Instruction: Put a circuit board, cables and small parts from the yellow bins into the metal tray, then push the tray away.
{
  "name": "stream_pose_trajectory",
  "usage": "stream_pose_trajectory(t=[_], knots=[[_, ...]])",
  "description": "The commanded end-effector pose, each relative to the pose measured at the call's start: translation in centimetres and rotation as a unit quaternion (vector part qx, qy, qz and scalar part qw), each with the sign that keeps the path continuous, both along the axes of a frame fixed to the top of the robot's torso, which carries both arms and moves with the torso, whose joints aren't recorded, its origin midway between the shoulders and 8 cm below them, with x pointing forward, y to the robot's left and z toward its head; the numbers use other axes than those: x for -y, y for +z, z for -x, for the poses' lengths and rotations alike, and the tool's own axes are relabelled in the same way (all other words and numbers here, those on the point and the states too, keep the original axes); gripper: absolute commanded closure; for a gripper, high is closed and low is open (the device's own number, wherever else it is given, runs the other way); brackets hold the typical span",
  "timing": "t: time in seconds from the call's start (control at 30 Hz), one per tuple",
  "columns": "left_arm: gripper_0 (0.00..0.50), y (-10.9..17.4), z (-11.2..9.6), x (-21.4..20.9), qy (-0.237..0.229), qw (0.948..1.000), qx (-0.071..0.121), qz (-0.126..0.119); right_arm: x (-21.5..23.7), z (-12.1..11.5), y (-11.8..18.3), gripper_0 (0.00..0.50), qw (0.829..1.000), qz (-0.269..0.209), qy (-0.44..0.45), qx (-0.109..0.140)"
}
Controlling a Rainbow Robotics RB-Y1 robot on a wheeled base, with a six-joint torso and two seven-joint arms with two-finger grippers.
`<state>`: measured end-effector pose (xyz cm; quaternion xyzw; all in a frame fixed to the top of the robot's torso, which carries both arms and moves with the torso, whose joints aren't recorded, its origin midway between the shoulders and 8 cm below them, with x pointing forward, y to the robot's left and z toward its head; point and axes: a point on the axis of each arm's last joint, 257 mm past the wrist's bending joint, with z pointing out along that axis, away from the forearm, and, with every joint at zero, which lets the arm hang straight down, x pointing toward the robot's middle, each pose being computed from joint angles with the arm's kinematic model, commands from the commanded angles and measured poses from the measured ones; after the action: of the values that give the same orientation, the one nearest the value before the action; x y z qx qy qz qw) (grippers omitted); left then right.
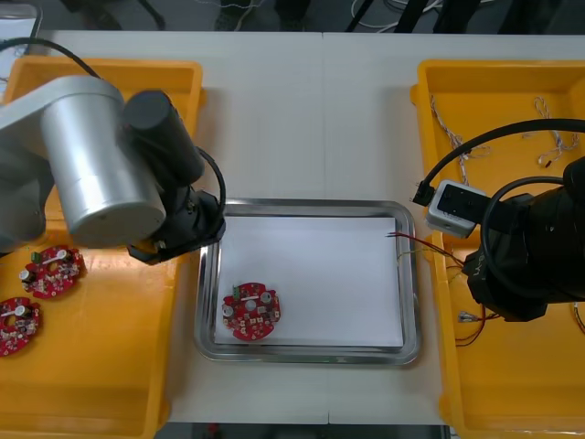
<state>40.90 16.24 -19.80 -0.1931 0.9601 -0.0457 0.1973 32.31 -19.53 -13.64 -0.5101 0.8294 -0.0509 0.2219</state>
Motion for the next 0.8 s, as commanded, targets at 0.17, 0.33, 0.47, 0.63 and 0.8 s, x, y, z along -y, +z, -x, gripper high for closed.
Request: stream_pose_trajectory(t=[0.17, 0.33, 0.47, 0.63, 0.8], knots=[[0.000, 6.4, -1.3, -5.4, -0.032, 0.9987, 0.011, -0.039, -2.7, -0.3, -0.4, 0.500, 0.998, 0.020, 0.058, 0.017], [0.000, 8.9, -2.7, -8.1, -0.019, 0.9994, 0.010, -0.027, -4.7, -0.4, -1.2, 0.500, 0.994, 0.036, 0.099, 0.023], [0.000, 9.8, -4.0, -10.0, -0.014, 0.9995, 0.012, -0.025, -6.0, -0.3, -2.0, 0.500, 0.992, 0.038, 0.118, 0.017], [0.000, 9.8, -5.5, -12.8, -0.023, 0.9984, 0.009, -0.050, -7.9, -0.1, -3.6, 0.500, 0.988, 0.044, 0.145, 0.003], [0.000, 9.2, -6.6, -15.2, -0.034, 0.9968, 0.001, -0.073, -9.3, -0.7, -5.1, 0.500, 0.985, 0.060, 0.162, 0.006]])
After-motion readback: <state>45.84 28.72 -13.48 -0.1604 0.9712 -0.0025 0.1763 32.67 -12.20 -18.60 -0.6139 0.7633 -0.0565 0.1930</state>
